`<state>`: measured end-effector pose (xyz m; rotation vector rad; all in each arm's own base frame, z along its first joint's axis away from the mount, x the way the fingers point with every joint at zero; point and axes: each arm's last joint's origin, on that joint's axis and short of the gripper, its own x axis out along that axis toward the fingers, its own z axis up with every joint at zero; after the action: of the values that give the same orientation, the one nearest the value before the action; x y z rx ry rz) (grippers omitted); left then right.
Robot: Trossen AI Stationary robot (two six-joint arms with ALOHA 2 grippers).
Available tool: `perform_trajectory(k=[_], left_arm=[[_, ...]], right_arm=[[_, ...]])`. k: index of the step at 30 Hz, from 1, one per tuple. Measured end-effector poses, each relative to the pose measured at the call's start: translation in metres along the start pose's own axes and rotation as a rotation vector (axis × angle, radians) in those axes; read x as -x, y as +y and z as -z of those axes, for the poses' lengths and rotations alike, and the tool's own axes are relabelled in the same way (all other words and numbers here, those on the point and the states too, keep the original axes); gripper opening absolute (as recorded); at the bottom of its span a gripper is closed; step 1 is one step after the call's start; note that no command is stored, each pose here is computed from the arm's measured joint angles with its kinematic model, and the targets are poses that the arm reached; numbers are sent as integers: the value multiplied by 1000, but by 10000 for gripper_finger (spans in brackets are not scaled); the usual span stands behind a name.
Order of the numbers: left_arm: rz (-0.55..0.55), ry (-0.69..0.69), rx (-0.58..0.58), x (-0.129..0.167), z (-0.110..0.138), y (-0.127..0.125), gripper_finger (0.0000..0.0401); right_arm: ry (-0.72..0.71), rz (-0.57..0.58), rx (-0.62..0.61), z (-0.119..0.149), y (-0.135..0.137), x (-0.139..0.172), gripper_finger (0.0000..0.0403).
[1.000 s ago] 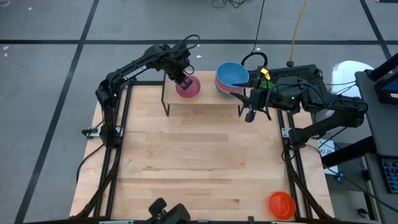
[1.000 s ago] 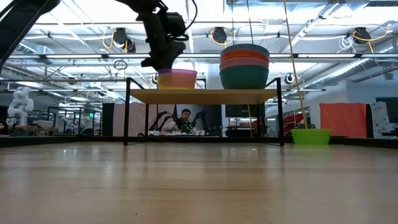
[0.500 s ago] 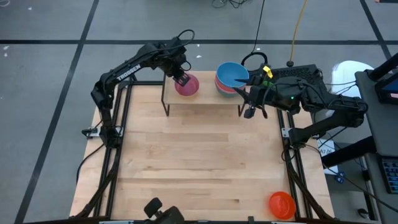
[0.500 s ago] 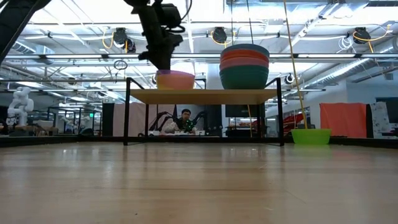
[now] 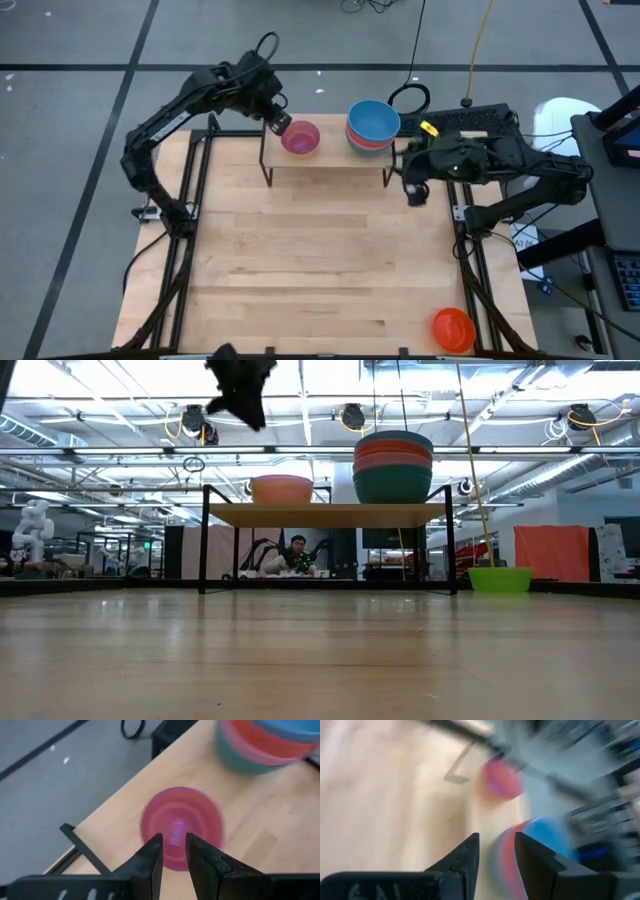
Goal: Place and stack bowls onto a shelf
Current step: Stack the transparent orange bowl on top of the transparent violet bowl on the shelf
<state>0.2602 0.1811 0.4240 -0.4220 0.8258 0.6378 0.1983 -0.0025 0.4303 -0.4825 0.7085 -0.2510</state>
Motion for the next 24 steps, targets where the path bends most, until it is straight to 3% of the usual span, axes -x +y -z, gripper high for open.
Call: perform_trajectory(k=[5, 9, 18, 24], left_arm=[[52, -81, -88, 33, 8, -17, 88], [82, -104, -132, 46, 14, -27, 88], [96, -38, -226, 50, 25, -36, 88], [105, -7, -245, 51, 30, -41, 88]], right_arm=[[155, -270, -143, 18, 13, 3, 116], [293, -420, -168, 33, 28, 0, 116], [562, -727, -311, 57, 86, -15, 116], [725, -855, -313, 77, 124, -19, 116]])
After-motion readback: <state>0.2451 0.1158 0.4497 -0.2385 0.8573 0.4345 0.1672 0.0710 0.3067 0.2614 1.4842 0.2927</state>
